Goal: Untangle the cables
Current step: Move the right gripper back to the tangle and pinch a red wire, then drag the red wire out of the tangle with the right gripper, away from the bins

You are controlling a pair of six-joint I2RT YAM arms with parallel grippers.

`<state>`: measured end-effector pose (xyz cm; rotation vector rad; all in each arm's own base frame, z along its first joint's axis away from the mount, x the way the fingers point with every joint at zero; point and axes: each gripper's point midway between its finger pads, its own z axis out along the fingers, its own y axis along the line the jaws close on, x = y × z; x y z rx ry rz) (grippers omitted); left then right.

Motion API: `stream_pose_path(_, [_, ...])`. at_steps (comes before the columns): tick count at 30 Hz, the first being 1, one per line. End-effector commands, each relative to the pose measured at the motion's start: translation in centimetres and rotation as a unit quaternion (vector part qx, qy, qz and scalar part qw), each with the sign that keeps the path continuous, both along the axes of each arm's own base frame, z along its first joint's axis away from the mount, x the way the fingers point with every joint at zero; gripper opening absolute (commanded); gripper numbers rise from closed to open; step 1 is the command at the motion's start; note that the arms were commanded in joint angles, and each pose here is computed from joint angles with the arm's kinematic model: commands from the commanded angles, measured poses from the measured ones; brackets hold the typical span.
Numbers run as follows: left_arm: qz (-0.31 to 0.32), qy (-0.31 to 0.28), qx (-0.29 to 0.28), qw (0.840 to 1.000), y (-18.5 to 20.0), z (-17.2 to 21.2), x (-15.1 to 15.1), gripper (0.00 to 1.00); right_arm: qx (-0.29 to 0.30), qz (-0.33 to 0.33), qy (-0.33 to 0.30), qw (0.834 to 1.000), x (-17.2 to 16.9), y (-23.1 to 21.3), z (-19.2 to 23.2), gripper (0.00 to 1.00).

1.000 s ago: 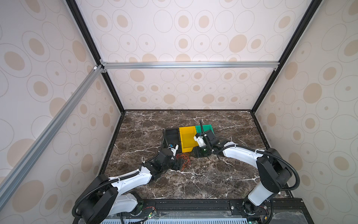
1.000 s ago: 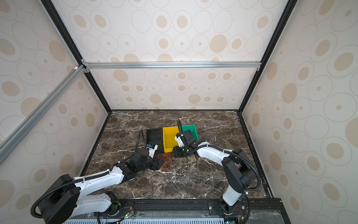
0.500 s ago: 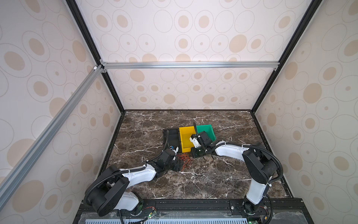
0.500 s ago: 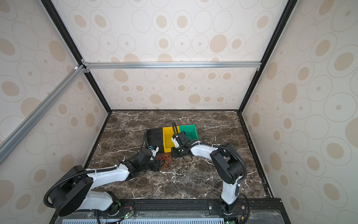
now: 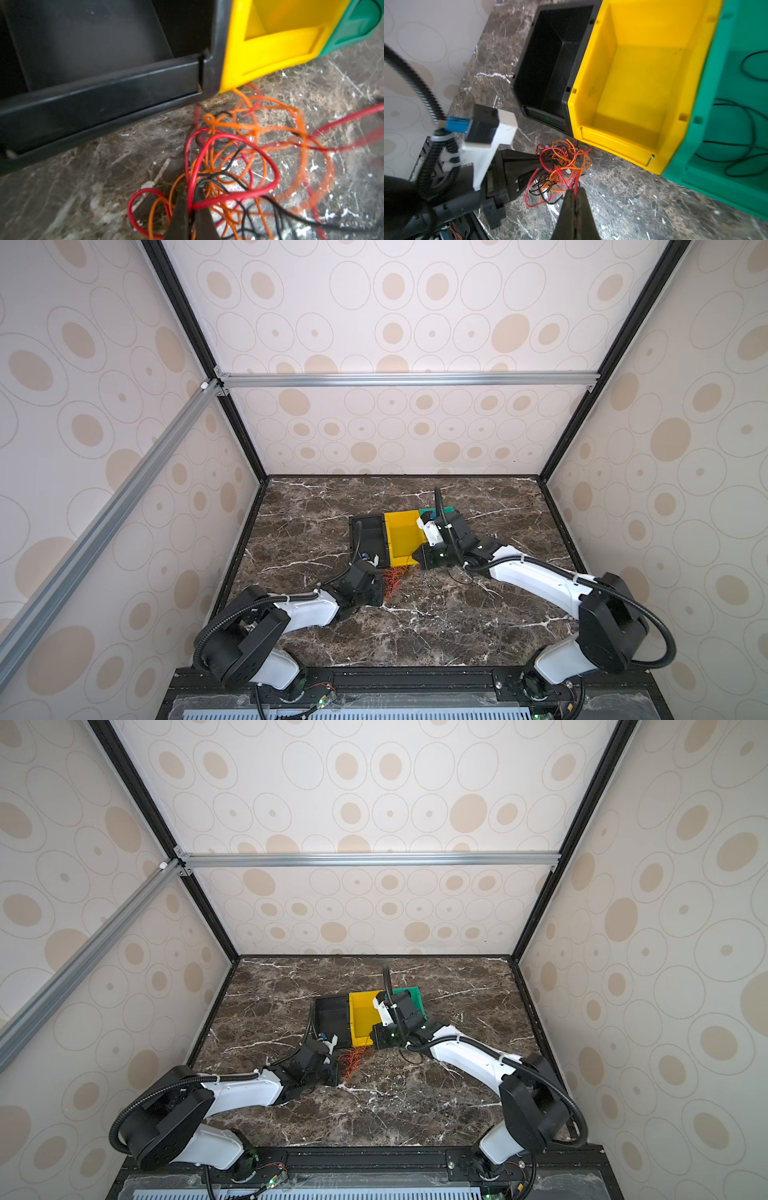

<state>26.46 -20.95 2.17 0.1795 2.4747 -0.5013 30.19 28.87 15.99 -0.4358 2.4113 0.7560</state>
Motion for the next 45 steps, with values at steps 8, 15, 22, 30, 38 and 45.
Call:
stream_pose_path(8, [0.060, 0.012, 0.010, 0.998, 3.2, -0.6, -0.6, 0.04, -0.072, -0.072, -0.074, 0.992, -0.3, -5.6, 3.9, 0.00])
stream_pose_path(15, [0.086, 0.002, -0.003, 0.996, 4.5, 0.4, -0.7, 0.04, -0.130, -0.107, -0.096, 0.981, -0.6, -9.0, 4.7, 0.00])
stream_pose_path(22, [0.119, 0.003, 0.006, 0.993, 6.7, 0.6, -1.1, 0.03, -0.229, -0.226, -0.082, 0.943, -0.2, -15.4, 4.3, 0.00])
stream_pose_path(30, [0.142, 0.002, 0.012, 0.990, 8.5, 0.8, -1.5, 0.03, -0.259, -0.329, -0.059, 0.906, -0.4, -21.4, 4.3, 0.00])
stream_pose_path(38, [0.160, 0.011, 0.023, 0.987, 10.3, 0.5, -2.2, 0.03, -0.234, -0.406, -0.025, 0.883, -0.4, -27.2, 4.6, 0.00])
stream_pose_path(45, [0.169, 0.016, 0.026, 0.985, 11.1, 0.5, -2.3, 0.00, -0.206, -0.420, -0.025, 0.884, -0.1, -28.9, 5.2, 0.00])
